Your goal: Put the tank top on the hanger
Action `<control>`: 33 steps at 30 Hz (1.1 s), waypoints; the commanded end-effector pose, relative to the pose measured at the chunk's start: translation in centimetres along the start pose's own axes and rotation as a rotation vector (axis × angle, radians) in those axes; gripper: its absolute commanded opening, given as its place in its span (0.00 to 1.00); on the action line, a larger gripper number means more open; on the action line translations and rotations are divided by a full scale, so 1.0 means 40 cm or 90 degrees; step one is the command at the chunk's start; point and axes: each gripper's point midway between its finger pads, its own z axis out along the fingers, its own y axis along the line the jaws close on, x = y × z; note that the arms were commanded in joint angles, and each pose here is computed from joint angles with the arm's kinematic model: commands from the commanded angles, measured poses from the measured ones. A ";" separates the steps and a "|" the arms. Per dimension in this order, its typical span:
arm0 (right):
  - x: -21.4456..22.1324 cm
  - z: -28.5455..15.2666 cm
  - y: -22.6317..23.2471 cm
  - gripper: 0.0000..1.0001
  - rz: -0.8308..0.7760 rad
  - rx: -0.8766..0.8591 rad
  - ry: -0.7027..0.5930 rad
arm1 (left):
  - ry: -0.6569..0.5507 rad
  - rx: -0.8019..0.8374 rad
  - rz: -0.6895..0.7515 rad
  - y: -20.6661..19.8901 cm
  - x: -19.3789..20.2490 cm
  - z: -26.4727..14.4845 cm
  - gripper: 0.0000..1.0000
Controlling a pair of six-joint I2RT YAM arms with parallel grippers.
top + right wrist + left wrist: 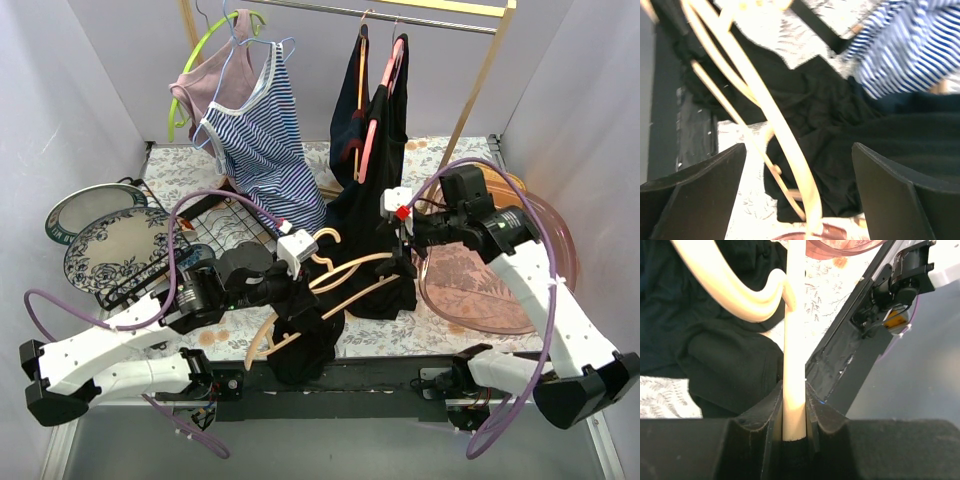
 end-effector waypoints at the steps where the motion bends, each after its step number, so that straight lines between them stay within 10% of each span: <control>1: -0.066 -0.063 -0.009 0.96 -0.038 0.088 -0.035 | -0.046 0.009 -0.070 -0.010 -0.015 -0.006 0.00; 9: 0.066 -0.013 0.237 0.97 -0.227 -0.146 -0.104 | -0.054 0.019 -0.074 -0.019 -0.033 -0.010 0.00; 15: 0.187 0.118 0.366 0.76 -0.212 -0.328 -0.041 | -0.063 0.027 -0.082 -0.033 -0.067 -0.008 0.00; 33: 0.276 0.331 0.403 0.68 -0.476 -0.364 0.143 | -0.076 0.031 -0.114 -0.036 -0.077 -0.020 0.00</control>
